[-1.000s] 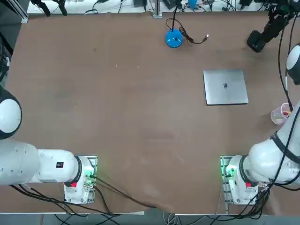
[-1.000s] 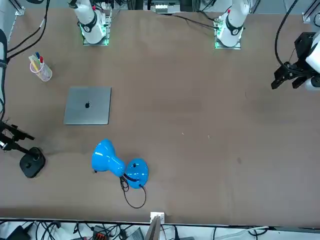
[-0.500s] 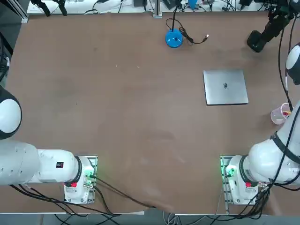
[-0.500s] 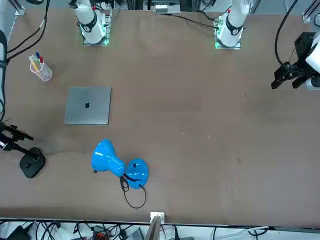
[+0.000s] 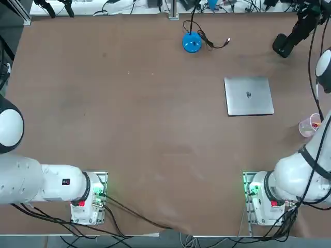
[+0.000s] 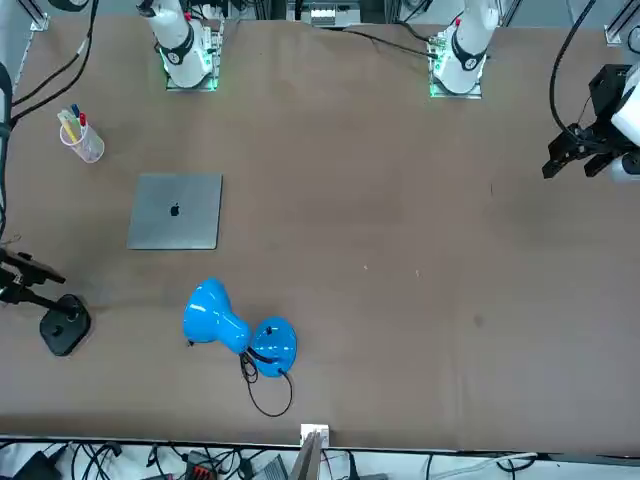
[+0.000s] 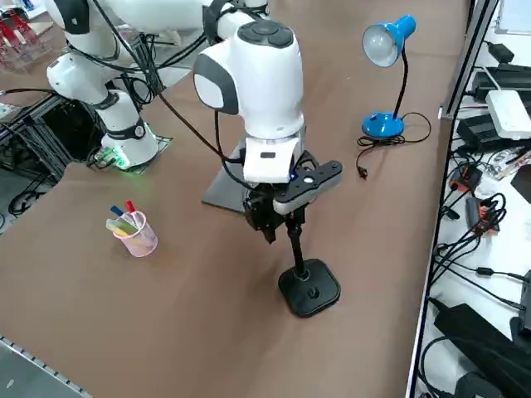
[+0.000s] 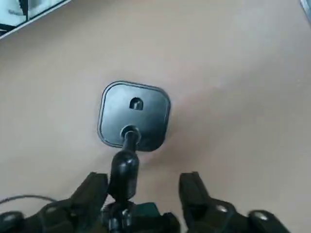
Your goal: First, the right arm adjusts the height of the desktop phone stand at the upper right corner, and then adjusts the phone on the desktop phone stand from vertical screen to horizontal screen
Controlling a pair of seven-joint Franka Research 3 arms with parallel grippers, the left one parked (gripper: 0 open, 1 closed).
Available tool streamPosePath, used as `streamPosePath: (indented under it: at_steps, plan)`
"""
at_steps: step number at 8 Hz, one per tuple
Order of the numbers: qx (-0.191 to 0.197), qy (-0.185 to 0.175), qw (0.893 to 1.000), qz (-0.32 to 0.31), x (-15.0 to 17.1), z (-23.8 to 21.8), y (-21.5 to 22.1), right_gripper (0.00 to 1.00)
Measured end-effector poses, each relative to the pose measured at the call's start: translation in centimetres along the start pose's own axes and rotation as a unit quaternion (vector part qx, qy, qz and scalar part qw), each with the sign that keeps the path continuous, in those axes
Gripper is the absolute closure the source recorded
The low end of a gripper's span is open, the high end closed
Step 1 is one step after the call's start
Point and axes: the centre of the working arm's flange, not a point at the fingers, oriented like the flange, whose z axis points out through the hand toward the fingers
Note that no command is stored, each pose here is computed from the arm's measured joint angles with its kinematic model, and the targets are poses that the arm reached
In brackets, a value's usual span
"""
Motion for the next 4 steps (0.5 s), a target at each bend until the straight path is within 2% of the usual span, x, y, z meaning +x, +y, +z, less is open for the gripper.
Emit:
streamPosePath:
  at_steps: [1,4]
  plan:
    - [-0.008,-0.002,1.000,-0.020,0.0,-1.3,0.0,0.00]
    - [-0.005,-0.029,0.995,-0.098,-1.7,-9.8,-2.7,0.00]
